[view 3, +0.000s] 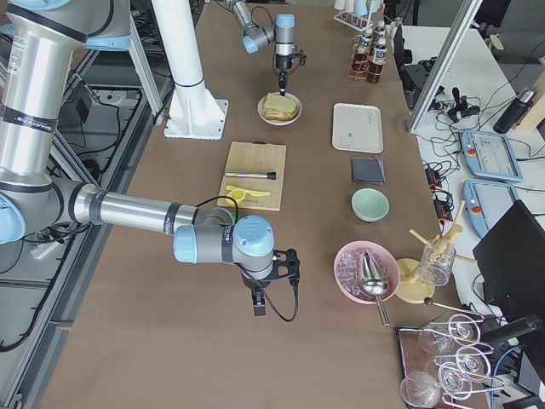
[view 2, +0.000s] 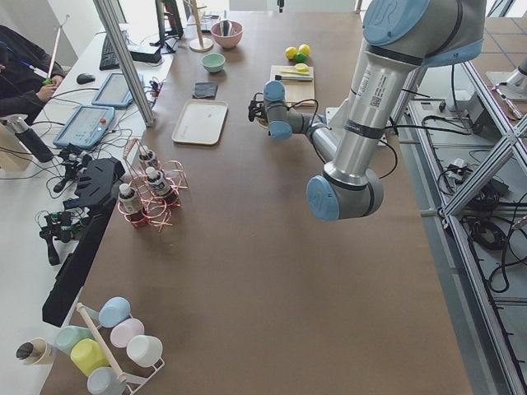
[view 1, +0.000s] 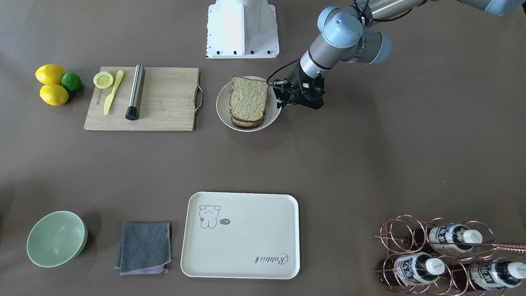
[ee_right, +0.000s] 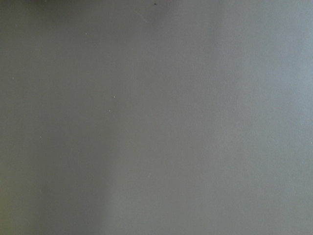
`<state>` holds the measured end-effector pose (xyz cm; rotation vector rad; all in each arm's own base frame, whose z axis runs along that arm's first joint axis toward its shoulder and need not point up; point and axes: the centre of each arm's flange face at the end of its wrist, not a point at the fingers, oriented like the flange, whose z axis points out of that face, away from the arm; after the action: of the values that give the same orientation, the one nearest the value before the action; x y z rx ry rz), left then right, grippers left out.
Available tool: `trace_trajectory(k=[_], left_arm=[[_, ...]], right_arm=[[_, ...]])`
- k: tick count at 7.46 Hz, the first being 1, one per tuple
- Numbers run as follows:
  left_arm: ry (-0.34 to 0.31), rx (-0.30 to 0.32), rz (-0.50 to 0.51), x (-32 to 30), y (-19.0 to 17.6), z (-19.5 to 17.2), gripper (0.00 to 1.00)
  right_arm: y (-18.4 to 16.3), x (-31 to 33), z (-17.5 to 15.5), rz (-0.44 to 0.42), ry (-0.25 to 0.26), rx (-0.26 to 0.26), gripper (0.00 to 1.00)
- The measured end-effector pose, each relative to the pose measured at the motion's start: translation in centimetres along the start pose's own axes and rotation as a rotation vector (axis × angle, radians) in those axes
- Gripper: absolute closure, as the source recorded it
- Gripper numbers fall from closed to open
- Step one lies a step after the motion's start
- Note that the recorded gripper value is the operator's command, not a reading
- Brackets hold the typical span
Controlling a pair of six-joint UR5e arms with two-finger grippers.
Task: Make sandwich and place on tray
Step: 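Slide the plate with the left gripper onto the cream Rabbit tray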
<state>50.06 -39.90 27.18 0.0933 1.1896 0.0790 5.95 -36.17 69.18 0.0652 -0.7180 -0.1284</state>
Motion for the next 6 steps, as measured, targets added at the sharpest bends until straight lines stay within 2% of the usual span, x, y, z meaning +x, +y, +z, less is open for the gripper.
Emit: trace_trajectory(k=[6], left_arm=[[-0.045, 0.058, -0.132, 1.1, -19.2, -1.7, 1.0]], right_arm=[[0.2, 1.0, 1.0, 0.015, 0.006, -0.015, 0.0]])
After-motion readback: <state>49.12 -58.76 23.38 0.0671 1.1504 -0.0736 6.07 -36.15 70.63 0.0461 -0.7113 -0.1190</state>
